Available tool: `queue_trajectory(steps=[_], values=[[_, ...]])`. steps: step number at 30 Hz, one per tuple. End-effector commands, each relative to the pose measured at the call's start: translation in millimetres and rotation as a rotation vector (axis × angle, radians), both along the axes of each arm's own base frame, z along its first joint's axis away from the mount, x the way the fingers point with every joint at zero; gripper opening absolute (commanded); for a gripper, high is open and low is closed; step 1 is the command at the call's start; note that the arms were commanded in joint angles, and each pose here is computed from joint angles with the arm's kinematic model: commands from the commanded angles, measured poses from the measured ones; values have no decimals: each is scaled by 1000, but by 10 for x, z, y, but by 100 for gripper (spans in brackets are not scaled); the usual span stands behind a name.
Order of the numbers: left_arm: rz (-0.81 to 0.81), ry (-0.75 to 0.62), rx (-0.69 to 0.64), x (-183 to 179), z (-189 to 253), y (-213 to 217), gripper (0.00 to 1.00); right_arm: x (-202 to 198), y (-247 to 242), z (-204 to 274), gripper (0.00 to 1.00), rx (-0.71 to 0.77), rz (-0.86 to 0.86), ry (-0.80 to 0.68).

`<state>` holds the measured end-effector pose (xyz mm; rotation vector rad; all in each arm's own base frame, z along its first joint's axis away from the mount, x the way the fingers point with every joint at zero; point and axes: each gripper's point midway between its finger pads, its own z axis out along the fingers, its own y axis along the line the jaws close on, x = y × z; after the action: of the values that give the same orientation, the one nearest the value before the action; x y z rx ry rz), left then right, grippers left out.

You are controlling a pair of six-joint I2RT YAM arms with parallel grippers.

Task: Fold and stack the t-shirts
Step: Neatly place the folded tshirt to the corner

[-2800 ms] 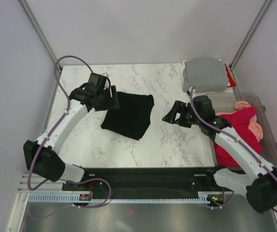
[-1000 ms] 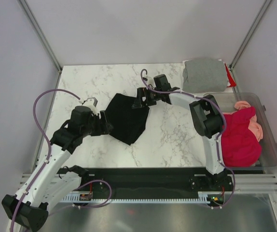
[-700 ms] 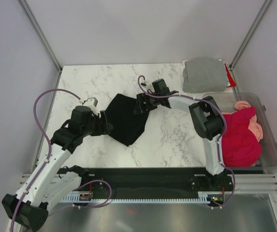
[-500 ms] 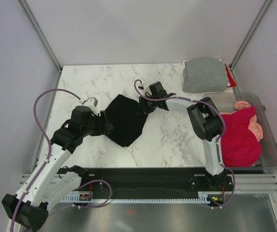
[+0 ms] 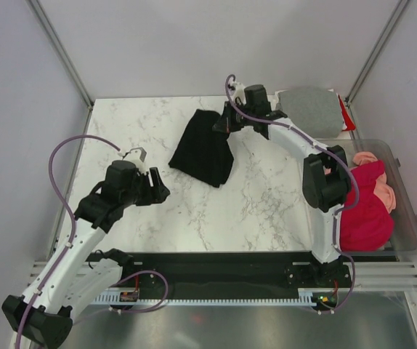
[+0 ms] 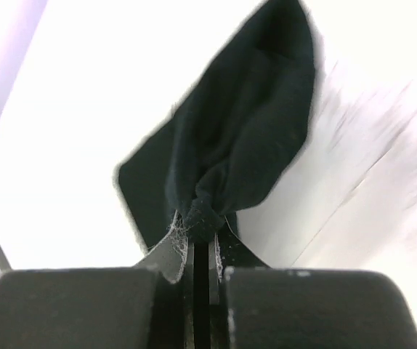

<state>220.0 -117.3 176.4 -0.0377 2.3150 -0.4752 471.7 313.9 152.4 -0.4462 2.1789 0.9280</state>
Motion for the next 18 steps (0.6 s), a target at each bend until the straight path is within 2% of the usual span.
queue_trajectory(steps=[1,2,4,5,7,8,12,14,18], values=[[-34,-62,-49,-78,242,-43,71,367,-168,880,0,78,-48,-172],[-31,-86,-59,-120,266,-22,71,437,-204,782,0,57,-65,-148],[-4,-125,-64,-99,291,18,72,622,-298,995,0,52,-93,-203],[-8,-140,-64,-100,322,23,72,708,-353,892,0,19,-126,-187],[-10,-165,-63,-93,355,31,72,870,-458,1105,0,7,-162,-247],[-9,-160,-62,-91,342,30,72,945,-520,1038,0,-13,-186,-235],[-25,-125,-60,-78,277,-13,70,1274,-952,1286,0,-2,-311,-285],[-29,-120,-59,-71,269,-21,69,1378,-1061,1282,0,11,-333,-284],[-27,-120,-64,-75,267,-24,70,1597,-1471,1565,0,51,-396,-337]])
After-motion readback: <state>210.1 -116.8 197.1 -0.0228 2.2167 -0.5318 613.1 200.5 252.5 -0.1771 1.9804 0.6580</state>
